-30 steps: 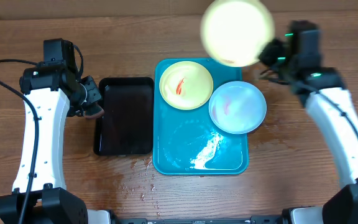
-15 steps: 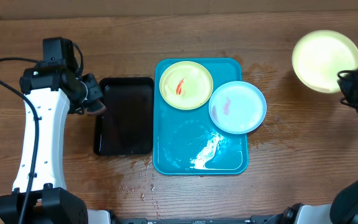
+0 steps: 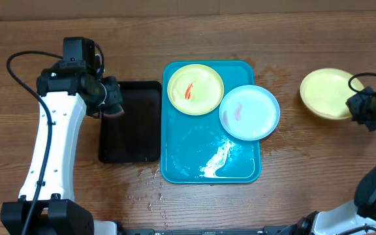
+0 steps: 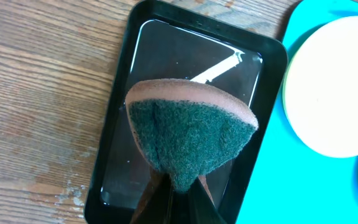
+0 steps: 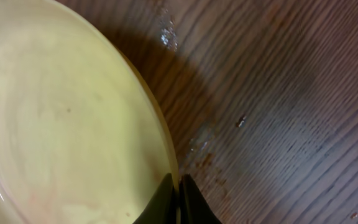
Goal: Clean dirty plates on tray and stack at the side
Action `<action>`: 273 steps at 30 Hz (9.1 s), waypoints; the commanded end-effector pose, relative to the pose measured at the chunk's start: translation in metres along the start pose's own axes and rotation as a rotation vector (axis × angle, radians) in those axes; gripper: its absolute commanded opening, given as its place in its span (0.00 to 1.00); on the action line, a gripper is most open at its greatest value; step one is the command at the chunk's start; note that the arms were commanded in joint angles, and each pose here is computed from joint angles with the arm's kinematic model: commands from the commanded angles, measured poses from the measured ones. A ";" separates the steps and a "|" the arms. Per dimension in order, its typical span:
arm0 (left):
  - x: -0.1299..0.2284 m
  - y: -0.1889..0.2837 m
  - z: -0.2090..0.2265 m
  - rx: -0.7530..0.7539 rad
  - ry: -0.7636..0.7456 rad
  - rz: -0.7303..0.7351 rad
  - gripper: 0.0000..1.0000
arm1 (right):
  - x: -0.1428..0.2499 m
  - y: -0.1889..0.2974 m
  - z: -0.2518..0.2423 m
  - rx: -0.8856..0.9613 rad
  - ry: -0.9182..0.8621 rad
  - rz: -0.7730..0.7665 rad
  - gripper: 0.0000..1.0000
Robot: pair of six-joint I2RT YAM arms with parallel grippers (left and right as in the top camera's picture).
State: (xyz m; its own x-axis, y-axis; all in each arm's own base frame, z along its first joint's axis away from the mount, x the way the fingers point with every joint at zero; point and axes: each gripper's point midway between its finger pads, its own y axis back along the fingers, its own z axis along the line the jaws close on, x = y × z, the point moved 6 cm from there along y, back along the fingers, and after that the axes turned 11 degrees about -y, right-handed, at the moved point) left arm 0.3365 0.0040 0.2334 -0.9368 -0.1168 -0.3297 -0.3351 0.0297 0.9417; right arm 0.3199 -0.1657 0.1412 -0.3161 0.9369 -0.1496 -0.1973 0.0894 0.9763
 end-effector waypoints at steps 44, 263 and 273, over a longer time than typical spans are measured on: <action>-0.008 0.007 -0.031 0.071 -0.197 -0.069 0.04 | 0.108 -0.002 0.061 -0.256 0.640 0.370 0.52; 0.090 -0.125 -0.038 -0.090 -0.174 0.146 0.04 | 0.307 -0.032 0.060 -0.097 1.005 0.395 0.07; 0.105 -0.159 -0.022 -0.058 -0.160 0.295 0.04 | 0.307 -0.032 0.061 -0.100 1.005 0.393 0.16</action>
State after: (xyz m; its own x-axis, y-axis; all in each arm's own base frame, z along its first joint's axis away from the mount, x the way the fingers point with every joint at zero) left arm 0.2995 -0.0315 0.0657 -0.9943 0.0133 -0.1057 -0.1062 -0.0507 0.9930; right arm 0.2858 0.1396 0.0694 -0.9785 0.1875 0.0857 0.0415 -0.2278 0.9728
